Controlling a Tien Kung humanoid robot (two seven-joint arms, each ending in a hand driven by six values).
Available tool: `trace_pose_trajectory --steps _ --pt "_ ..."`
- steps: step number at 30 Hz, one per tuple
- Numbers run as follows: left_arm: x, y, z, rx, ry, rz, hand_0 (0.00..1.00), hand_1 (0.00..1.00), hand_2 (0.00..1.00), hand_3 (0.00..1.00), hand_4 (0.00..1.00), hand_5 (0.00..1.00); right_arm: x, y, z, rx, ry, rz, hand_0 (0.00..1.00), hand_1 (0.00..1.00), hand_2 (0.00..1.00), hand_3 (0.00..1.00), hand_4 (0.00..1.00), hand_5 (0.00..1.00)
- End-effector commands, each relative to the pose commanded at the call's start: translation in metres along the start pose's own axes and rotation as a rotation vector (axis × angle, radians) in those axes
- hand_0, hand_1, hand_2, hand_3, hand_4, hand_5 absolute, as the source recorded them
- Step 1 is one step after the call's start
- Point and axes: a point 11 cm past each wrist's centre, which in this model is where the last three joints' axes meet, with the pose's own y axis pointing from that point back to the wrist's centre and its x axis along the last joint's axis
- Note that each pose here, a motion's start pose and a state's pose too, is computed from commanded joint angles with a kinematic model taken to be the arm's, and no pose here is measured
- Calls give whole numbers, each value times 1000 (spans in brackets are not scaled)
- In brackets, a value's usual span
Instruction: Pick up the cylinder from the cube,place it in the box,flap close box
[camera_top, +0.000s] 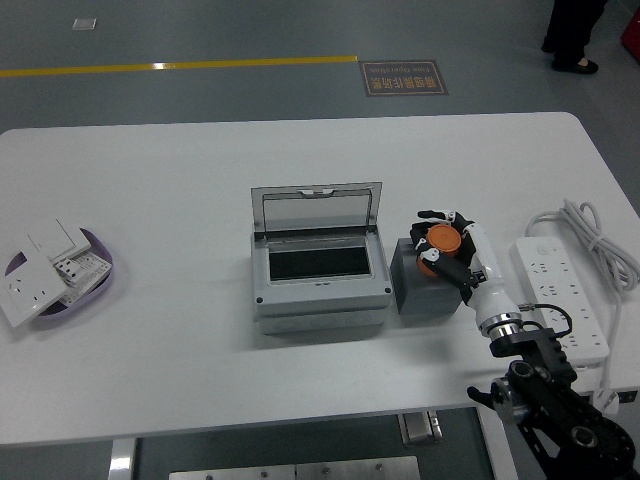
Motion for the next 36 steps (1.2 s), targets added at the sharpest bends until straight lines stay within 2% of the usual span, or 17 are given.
trace_pose_trajectory --steps 1,2,7,8,19,28,32,36 --pt "0 0 1 -2 1 0 633 658 575 657 706 307 0 0 0 -1 -1 1 677 612 531 571 570 2" --pt "0 0 1 -3 2 0 633 659 576 658 705 304 0 0 0 -1 -1 1 696 573 490 516 307 2" --pt "2 0 3 -7 2 2 633 659 576 658 705 304 0 0 0 0 -2 1 696 573 490 516 307 2" --pt "2 0 3 -7 1 2 632 659 576 657 707 303 0 0 0 0 -2 1 503 487 419 418 2 2" --pt "2 0 1 1 -11 3 632 659 577 659 707 305 -3 0 -3 10 9 0 464 469 402 389 2 2" --pt "2 0 -1 8 -16 4 632 658 578 659 709 306 -8 -4 -27 79 47 -7 447 454 390 362 2 2" --pt "1 0 -1 8 -17 3 633 658 578 659 711 309 -17 -6 -42 106 85 -33 448 450 388 350 3 2" --pt "2 0 -3 13 -18 4 633 658 578 659 711 309 -36 -10 -59 133 157 -94 448 450 388 350 3 2"
